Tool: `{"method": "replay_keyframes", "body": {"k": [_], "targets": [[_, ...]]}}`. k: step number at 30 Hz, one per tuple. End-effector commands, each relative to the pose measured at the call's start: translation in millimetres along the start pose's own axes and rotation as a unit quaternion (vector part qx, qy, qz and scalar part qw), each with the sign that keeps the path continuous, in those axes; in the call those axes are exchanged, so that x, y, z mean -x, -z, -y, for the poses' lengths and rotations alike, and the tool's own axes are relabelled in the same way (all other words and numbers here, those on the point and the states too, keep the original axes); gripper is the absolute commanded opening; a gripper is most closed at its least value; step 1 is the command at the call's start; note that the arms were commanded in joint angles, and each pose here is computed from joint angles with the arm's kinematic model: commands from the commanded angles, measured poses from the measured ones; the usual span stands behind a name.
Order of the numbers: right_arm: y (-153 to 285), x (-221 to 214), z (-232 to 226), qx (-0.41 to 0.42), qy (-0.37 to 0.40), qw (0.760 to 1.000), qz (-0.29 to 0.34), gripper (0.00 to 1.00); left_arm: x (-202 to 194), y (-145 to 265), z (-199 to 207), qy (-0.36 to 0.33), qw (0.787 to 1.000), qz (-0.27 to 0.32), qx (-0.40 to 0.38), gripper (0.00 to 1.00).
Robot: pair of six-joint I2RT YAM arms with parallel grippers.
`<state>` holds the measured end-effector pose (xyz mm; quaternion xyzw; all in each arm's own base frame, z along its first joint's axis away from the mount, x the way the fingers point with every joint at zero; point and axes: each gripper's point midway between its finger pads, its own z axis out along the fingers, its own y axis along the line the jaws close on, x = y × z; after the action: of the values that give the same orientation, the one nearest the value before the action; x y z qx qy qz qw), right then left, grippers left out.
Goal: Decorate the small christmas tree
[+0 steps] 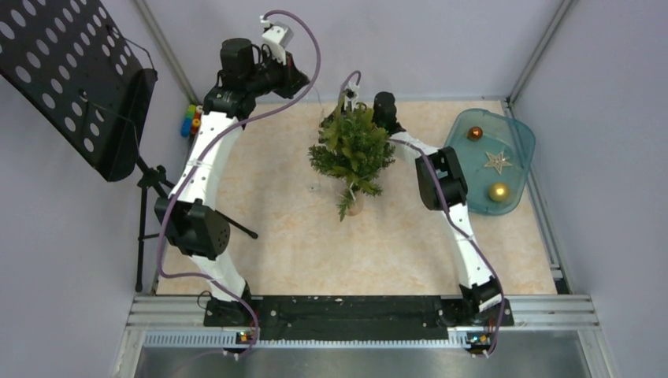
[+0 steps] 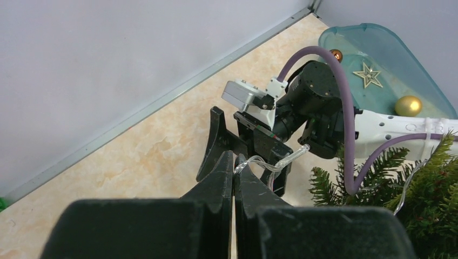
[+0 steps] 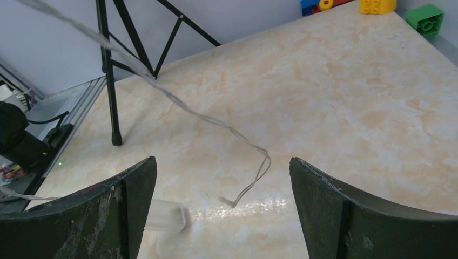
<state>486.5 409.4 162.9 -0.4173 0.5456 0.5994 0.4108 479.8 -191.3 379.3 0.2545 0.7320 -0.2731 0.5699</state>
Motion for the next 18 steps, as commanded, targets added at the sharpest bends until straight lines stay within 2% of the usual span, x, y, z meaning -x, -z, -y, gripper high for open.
{"method": "replay_keyframes", "body": {"k": [1, 6, 8, 9, 10, 12, 13, 18], "targets": [[-33, 27, -17, 0.003, 0.069, 0.997, 0.029, 0.9, 26, 8, 14, 0.004, 0.999, 0.039, -0.016, 0.0], [-40, 29, -3, -0.023, 0.06, 0.997, 0.049, 0.82, 24, 10, 16, 0.003, 0.999, 0.037, -0.018, 0.0], [-41, 28, 3, -0.032, 0.056, 0.996, 0.054, 0.73, 23, 11, 16, 0.004, 0.999, 0.036, -0.018, 0.0], [-41, 27, 5, -0.032, 0.052, 0.997, 0.056, 0.64, 24, 11, 16, 0.004, 0.999, 0.036, -0.018, 0.0], [-41, 27, 5, -0.03, 0.048, 0.997, 0.057, 0.5, 25, 11, 17, 0.003, 0.999, 0.037, -0.017, 0.0], [-39, 25, 7, -0.031, 0.032, 0.997, 0.061, 0.14, 26, 12, 17, 0.002, 0.999, 0.038, -0.016, 0.0], [-35, 27, 8, -0.035, 0.028, 0.997, 0.067, 0.0, 26, 13, 16, 0.001, 0.999, 0.037, -0.014, 0.0], [4, 52, 13, -0.074, 0.023, 0.991, 0.108, 0.0, 18, 18, 13, -0.01, 1.0, 0.027, -0.002, 0.0]]}}
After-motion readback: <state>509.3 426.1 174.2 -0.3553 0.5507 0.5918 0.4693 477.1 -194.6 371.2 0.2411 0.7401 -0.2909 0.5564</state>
